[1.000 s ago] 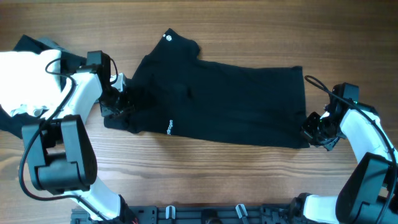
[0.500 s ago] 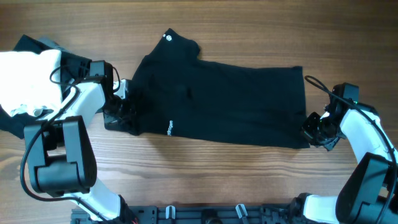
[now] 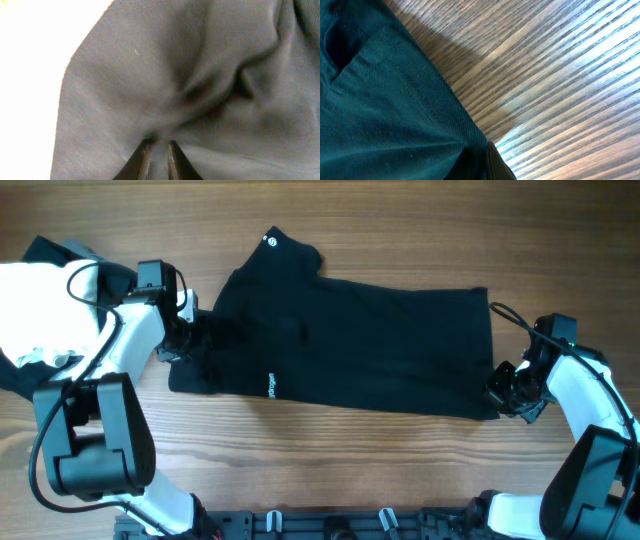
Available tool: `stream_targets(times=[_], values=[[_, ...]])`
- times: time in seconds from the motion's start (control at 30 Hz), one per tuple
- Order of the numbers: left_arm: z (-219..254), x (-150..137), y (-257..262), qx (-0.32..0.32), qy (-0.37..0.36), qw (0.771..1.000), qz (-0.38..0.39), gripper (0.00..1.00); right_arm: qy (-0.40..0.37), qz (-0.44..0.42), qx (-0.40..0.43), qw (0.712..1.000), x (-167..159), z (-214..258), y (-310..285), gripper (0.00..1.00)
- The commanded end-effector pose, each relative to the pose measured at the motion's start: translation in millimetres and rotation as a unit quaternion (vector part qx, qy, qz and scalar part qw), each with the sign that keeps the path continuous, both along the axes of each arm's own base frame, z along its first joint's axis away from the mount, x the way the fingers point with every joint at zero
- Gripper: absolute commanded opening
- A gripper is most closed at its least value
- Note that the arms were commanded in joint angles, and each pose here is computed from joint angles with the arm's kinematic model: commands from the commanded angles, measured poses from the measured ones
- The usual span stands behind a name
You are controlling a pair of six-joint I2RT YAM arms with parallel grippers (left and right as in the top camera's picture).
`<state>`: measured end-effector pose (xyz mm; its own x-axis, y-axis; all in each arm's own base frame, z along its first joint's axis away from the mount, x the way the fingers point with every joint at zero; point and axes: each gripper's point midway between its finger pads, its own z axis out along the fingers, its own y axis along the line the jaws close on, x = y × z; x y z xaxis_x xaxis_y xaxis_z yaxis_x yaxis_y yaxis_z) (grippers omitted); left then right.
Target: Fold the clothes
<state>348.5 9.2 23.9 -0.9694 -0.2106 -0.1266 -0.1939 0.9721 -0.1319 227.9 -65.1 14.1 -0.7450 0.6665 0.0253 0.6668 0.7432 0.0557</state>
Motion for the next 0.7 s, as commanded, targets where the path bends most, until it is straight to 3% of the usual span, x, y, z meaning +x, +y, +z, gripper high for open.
stream_targets(times=[0.0,0.13,0.3,0.5,0.67], values=[[11,8,8,0.025,-0.019,1.0,0.002,0.48,0.004,-0.009,-0.024,1.0,3,2,-11,0.04],[11,-5,7,0.019,0.009,1.0,0.018,0.53,0.006,-0.009,-0.023,1.0,2,2,-11,0.1],[24,-23,-8,-0.022,0.042,0.999,0.014,0.53,-0.009,-0.008,-0.007,1.0,9,4,-6,0.4],[15,-38,-9,-0.023,0.067,0.997,0.02,0.55,-0.077,0.009,-0.001,0.997,40,43,-6,0.46],[-10,-45,-9,-0.024,0.064,0.996,0.054,0.48,-0.107,0.022,-0.014,0.994,50,71,-10,0.58]])
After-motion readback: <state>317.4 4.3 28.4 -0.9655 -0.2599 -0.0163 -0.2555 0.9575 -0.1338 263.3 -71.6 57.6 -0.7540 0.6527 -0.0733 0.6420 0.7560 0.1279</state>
